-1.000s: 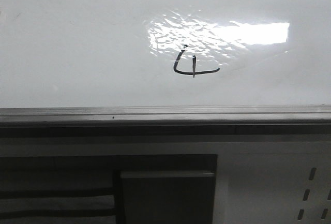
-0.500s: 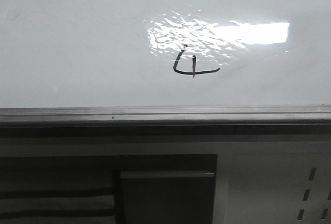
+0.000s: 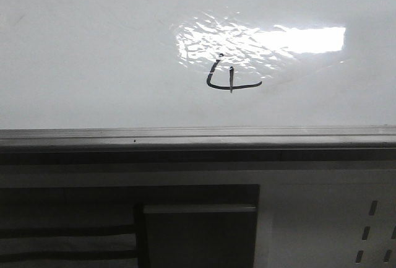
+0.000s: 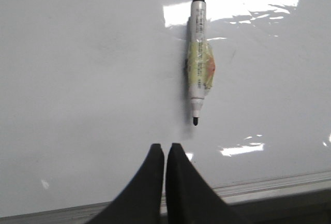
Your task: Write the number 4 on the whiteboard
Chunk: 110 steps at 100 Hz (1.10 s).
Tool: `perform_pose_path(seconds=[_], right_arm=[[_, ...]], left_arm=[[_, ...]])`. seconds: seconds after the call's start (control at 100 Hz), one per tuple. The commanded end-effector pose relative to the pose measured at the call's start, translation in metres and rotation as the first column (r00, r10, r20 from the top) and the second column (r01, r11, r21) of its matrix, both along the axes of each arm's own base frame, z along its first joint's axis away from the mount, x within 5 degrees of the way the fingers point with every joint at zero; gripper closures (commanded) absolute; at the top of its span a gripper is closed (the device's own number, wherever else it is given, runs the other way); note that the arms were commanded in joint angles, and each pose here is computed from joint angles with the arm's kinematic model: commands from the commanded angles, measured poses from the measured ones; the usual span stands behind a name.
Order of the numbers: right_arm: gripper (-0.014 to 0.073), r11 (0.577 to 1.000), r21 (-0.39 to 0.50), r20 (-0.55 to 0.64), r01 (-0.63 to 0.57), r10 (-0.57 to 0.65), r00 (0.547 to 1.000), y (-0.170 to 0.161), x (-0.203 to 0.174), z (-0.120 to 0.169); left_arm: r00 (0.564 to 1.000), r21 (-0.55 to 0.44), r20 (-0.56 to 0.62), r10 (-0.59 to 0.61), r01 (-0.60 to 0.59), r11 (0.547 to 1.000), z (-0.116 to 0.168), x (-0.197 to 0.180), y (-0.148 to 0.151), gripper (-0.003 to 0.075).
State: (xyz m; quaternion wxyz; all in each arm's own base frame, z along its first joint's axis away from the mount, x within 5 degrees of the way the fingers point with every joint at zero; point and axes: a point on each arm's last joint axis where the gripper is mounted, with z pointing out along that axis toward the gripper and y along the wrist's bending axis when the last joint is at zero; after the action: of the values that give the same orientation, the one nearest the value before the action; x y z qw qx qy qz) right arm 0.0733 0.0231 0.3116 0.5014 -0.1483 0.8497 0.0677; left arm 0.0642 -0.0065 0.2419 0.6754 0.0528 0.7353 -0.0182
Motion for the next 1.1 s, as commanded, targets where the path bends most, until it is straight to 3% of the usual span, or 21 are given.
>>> perform_pose_path(seconds=[0.0, 0.19, 0.22, 1.09], right_arm=[[0.0666, 1.0, 0.016, 0.087, -0.001, 0.0, 0.996, 0.0, 0.003, 0.013], [0.0666, 1.0, 0.016, 0.087, -0.001, 0.0, 0.996, 0.0, 0.003, 0.013], [0.0666, 1.0, 0.016, 0.086, -0.001, -0.001, 0.996, 0.0, 0.003, 0.013], [0.0666, 1.0, 0.016, 0.085, -0.001, -0.001, 0.996, 0.0, 0.003, 0.013]], left_arm=[[0.985, -0.046, 0.168, 0.034, -0.026, 0.999, -0.002, -0.006, 0.002, 0.0741], [0.979, -0.087, 0.188, 0.082, -0.066, 0.994, -0.035, -0.01, 0.005, 0.0741], [0.987, -0.083, 0.143, 0.077, -0.066, 0.994, -0.038, -0.009, 0.005, 0.0741], [0.988, -0.082, 0.133, 0.076, -0.066, 0.994, -0.039, -0.009, 0.005, 0.0741]])
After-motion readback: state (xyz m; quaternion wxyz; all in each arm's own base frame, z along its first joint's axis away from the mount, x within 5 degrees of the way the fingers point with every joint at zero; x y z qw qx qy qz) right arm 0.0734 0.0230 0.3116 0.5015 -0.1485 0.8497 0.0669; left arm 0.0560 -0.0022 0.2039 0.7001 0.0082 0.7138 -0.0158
